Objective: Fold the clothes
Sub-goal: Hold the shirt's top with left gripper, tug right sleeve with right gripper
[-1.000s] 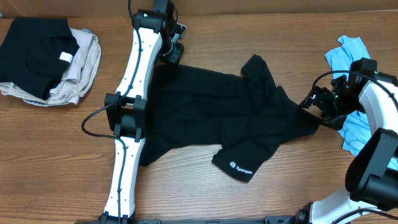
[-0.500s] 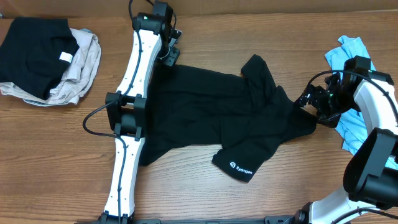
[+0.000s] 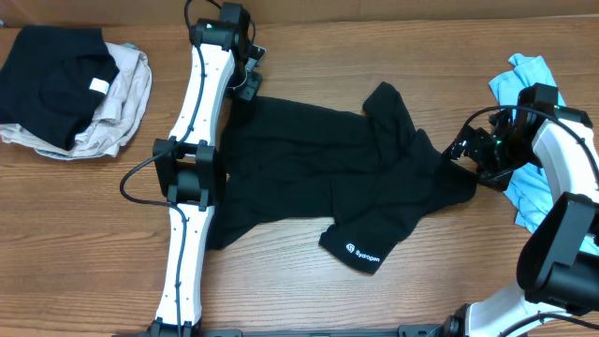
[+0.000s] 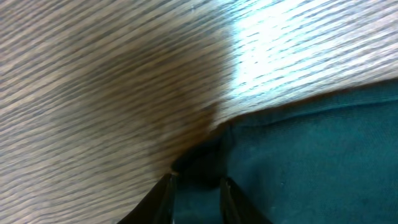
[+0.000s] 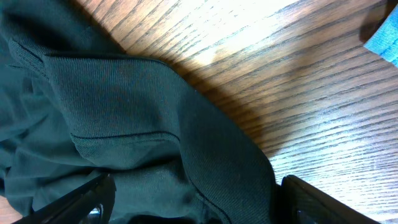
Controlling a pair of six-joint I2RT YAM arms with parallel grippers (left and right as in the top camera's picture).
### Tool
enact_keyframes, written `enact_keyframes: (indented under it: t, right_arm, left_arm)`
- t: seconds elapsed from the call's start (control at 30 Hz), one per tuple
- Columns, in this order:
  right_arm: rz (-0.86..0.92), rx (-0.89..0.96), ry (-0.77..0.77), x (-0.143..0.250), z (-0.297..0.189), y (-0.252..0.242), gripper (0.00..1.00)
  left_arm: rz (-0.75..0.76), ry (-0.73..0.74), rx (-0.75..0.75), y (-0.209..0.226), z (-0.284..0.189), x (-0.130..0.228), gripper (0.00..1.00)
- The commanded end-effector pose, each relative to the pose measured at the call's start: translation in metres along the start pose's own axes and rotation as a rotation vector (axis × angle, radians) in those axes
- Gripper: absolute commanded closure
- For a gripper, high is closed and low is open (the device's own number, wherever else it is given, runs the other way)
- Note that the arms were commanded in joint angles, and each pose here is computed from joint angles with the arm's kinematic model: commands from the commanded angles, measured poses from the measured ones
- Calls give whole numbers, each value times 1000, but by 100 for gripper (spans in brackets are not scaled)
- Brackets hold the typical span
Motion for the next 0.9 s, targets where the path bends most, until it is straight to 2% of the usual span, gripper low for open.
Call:
enact_keyframes:
  t: [0.0,0.27,0.33,0.4,0.43,0.67,0.87]
  right_arm:
    - [-11,-8,-3,0,0,2,11]
    - [-11,3,-6,0,0,1,11]
    - [-11,3,-6,0,0,1,11]
    - [-11,2,-6,0,0,1,11]
    - [-11,2,-6,0,0,1,11]
    - [-9,3,1,1,0,1,11]
    - [-8,4,1,1,0,1,11]
  left_arm:
    - [31,30,34,-2,16,3,72]
    - [36,92,42,-3,37,9,72]
    - [34,98,44,-3,42,10,81]
    - [18,101,35,-2,45,10,95]
    - [-2,98,21,-1,47,9,96]
    - [-172,16,-161,18,47,-2,96]
    - [-288,-85,-198,48,46,-10,96]
Point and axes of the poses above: each gripper's point midway between its finger pads, its own z axis out along the fingers, its own y axis along the line the jaws close on, x = y × z, the point moved 10 cm from there along -z, back along the fingers, and after that the axes turned 2 degrees about -z, right-handed, at the moved point
